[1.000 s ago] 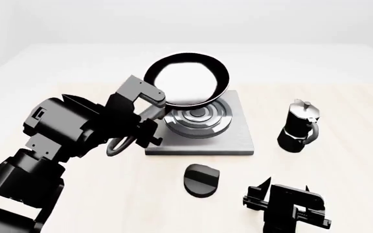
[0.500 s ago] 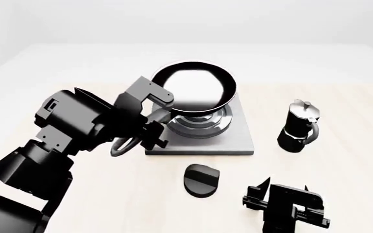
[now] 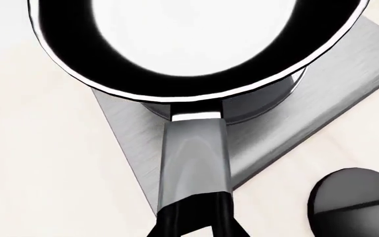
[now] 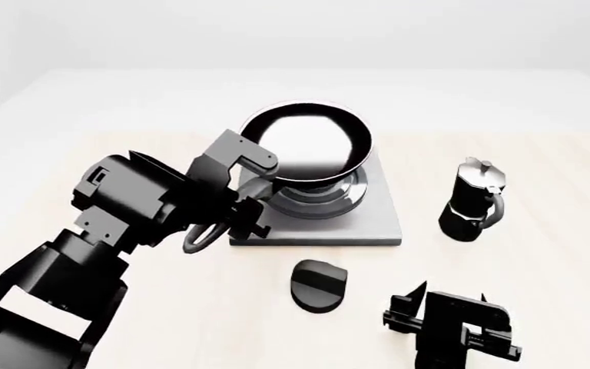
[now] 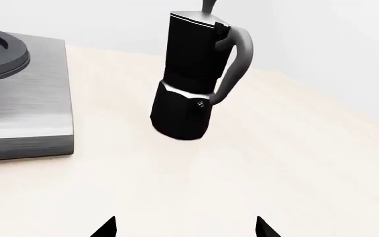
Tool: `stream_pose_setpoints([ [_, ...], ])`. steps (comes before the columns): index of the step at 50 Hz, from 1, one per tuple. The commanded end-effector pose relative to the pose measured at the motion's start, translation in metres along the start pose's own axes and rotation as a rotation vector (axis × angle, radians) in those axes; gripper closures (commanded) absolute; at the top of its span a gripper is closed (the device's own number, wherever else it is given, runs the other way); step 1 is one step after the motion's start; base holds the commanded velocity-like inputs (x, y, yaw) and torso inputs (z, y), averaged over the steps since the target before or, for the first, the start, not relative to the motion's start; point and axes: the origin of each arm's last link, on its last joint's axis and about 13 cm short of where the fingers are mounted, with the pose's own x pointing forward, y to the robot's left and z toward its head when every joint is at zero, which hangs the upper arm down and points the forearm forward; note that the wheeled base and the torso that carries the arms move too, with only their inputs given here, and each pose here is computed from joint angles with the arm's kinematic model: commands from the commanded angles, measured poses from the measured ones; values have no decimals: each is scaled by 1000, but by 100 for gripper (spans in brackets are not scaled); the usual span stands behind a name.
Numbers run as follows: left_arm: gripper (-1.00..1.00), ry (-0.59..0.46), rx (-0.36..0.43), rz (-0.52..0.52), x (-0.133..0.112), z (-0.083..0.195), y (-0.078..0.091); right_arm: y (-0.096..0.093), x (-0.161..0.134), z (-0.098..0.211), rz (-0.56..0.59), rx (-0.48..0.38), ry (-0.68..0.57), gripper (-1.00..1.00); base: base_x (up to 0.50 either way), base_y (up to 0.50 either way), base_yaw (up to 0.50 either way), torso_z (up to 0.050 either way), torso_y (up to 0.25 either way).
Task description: Turn on the stove and put the frying pan on it.
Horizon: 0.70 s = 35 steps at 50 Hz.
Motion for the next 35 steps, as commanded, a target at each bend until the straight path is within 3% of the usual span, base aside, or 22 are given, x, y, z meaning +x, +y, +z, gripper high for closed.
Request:
stream_pose_setpoints([
  [1, 100, -65, 4, -6, -4, 7, 0, 0, 0, 0, 2, -1, 2, -100, 0, 0, 0, 0, 0],
  [35, 100, -64, 13, 10, 19, -11, -7, 1, 0, 1, 7, -6, 4, -100, 0, 0, 0, 1, 2],
])
